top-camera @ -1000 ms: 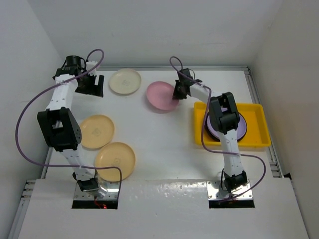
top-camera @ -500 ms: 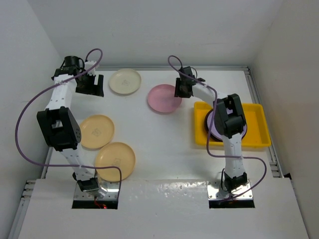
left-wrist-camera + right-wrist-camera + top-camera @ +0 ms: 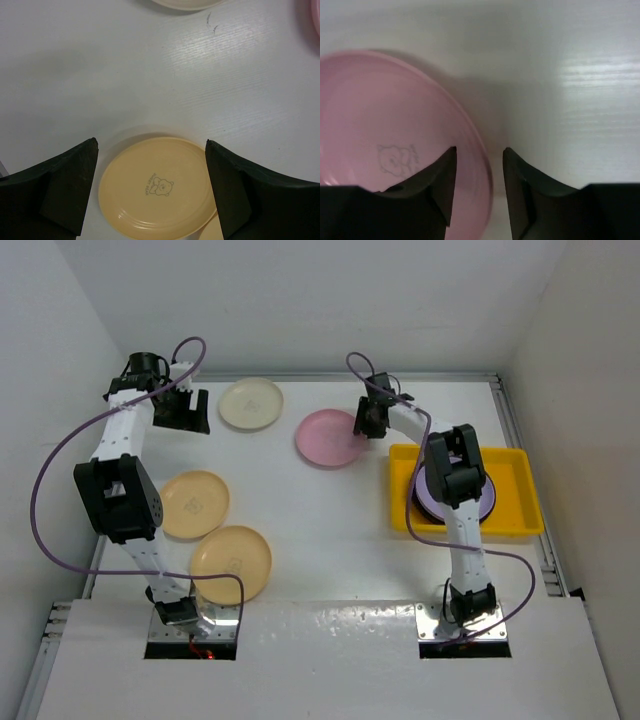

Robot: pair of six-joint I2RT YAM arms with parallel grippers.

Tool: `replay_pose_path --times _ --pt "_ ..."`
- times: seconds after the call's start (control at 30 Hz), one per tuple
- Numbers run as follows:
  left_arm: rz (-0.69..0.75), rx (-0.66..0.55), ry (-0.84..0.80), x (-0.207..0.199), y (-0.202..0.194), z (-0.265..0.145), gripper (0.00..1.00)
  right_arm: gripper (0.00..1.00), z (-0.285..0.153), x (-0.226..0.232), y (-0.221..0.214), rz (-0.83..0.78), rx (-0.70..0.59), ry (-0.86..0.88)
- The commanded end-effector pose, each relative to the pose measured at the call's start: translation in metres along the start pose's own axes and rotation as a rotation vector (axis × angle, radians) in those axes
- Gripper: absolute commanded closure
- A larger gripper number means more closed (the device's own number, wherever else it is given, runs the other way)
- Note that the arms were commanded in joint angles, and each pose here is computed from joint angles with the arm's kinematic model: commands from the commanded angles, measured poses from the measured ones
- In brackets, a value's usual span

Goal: Place the plates into the plastic bin on the countertop

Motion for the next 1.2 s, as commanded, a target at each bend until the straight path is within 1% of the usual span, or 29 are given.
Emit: replay_pose_path --times 0.0,0.03,0.07,0.1,0.13,0.17,0.2,0.27,0.3,0.37,0.4,0.43,0.47,0.5,0.53,0.57,0.6,0.63,0.67,0.7,0.73,0.77,0.8,0.87,0.9,0.93,1.0,1.03,1.17 --pt "0.008 -0.062 0.009 0.000 0.011 -0.017 0.12 0.59 0.004 0.013 -0.009 0.047 0.046 0.037" --pt "0.005 -0.054 0.007 0.000 0.008 -0.015 0.12 0.65 0.006 0.014 -0.012 0.046 0.054 0.036" --pt "0.009 -0.066 0.001 -0.002 0.010 -0.019 0.12 0.84 0.005 0.016 -0.011 0.035 0.052 0.041" --pt "0.009 -0.067 0.001 -0.002 0.010 -0.019 0.12 0.94 0.004 0.019 -0.012 0.028 0.051 0.050" --pt "0.009 -0.067 0.001 -0.002 0.010 -0.019 0.12 1.00 -0.001 0.023 -0.010 0.009 0.040 0.054" --pt "0.012 -0.076 0.004 -0.003 0.011 -0.023 0.12 1.00 -0.011 0.021 0.000 0.018 0.016 0.056" --pt "0.012 -0.076 0.004 -0.003 0.011 -0.023 0.12 1.00 -0.025 0.034 0.005 -0.002 -0.020 0.085" --pt "0.016 -0.084 0.018 -0.003 0.012 -0.027 0.12 1.00 -0.039 0.037 0.010 0.003 -0.048 0.121" --pt "0.029 -0.093 0.022 -0.004 0.014 -0.031 0.12 1.00 -0.074 0.048 0.035 0.025 -0.143 0.201" --pt "0.028 -0.090 0.031 -0.003 0.014 -0.031 0.12 1.00 -0.097 0.045 0.049 0.060 -0.180 0.319" --pt "0.041 -0.100 0.034 -0.003 0.015 -0.035 0.12 1.00 -0.144 0.049 0.068 0.098 -0.269 0.410" --pt "0.041 -0.100 0.034 -0.003 0.015 -0.035 0.12 1.00 -0.149 0.024 0.065 0.144 -0.245 0.446" --pt "0.042 -0.103 0.024 -0.004 0.015 -0.035 0.12 1.00 -0.190 0.018 0.071 0.173 -0.328 0.499" --pt "0.042 -0.103 0.024 -0.004 0.015 -0.035 0.12 1.00 -0.188 -0.013 0.064 0.244 -0.320 0.457" --pt "0.042 -0.103 0.024 -0.004 0.015 -0.035 0.12 1.00 -0.212 -0.026 0.063 0.274 -0.355 0.436" --pt "0.042 -0.106 0.016 -0.006 0.016 -0.035 0.12 1.00 -0.215 -0.057 0.060 0.338 -0.362 0.370" --pt "0.046 -0.115 0.019 -0.005 0.017 -0.035 0.12 1.00 -0.209 -0.106 0.019 0.456 -0.281 0.201" --pt "0.046 -0.116 0.019 -0.005 0.017 -0.035 0.12 1.00 -0.228 -0.124 0.013 0.494 -0.327 0.136" --pt "0.050 -0.127 0.012 -0.005 0.019 -0.035 0.12 1.00 -0.235 -0.164 0.004 0.578 -0.346 0.042" --pt "0.046 -0.119 0.009 -0.006 0.017 -0.033 0.12 1.00 -0.247 -0.180 -0.036 0.594 -0.325 -0.052" --pt "0.046 -0.119 0.009 -0.006 0.017 -0.033 0.12 1.00 -0.252 -0.191 -0.047 0.616 -0.330 -0.101" --pt "0.047 -0.123 -0.003 -0.007 0.016 -0.031 0.12 1.00 -0.253 -0.212 -0.066 0.660 -0.335 -0.195" --pt "0.047 -0.124 -0.012 -0.009 0.014 -0.032 0.12 1.00 -0.268 -0.222 -0.072 0.686 -0.384 -0.224" --pt "0.044 -0.120 -0.025 -0.010 0.012 -0.030 0.12 1.00 -0.276 -0.236 -0.093 0.711 -0.401 -0.290" --pt "0.054 -0.124 -0.039 -0.012 0.013 -0.030 0.12 1.00 -0.282 -0.242 -0.096 0.725 -0.425 -0.311" --pt "0.052 -0.120 -0.052 -0.013 0.010 -0.028 0.12 1.00 -0.283 -0.246 -0.104 0.739 -0.419 -0.328" --pt "0.056 -0.131 -0.059 -0.015 0.012 -0.032 0.12 1.00 -0.283 -0.249 -0.108 0.738 -0.421 -0.320" --pt "0.065 -0.132 -0.059 -0.015 0.012 -0.032 0.12 1.00 -0.277 -0.251 -0.114 0.747 -0.392 -0.326" --pt "0.064 -0.130 -0.059 -0.016 0.010 -0.033 0.12 1.00 -0.264 -0.255 -0.125 0.759 -0.353 -0.349"
Point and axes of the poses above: each gripper's point midway between its finger pads, its own z axis out along the fingers, its own x axis along the line the jaws close on, y = z × x, the point moved 6 cm from there along -z, back along the fingers, and after that the axes turned 1 degree about z, right-handed, at the moved point
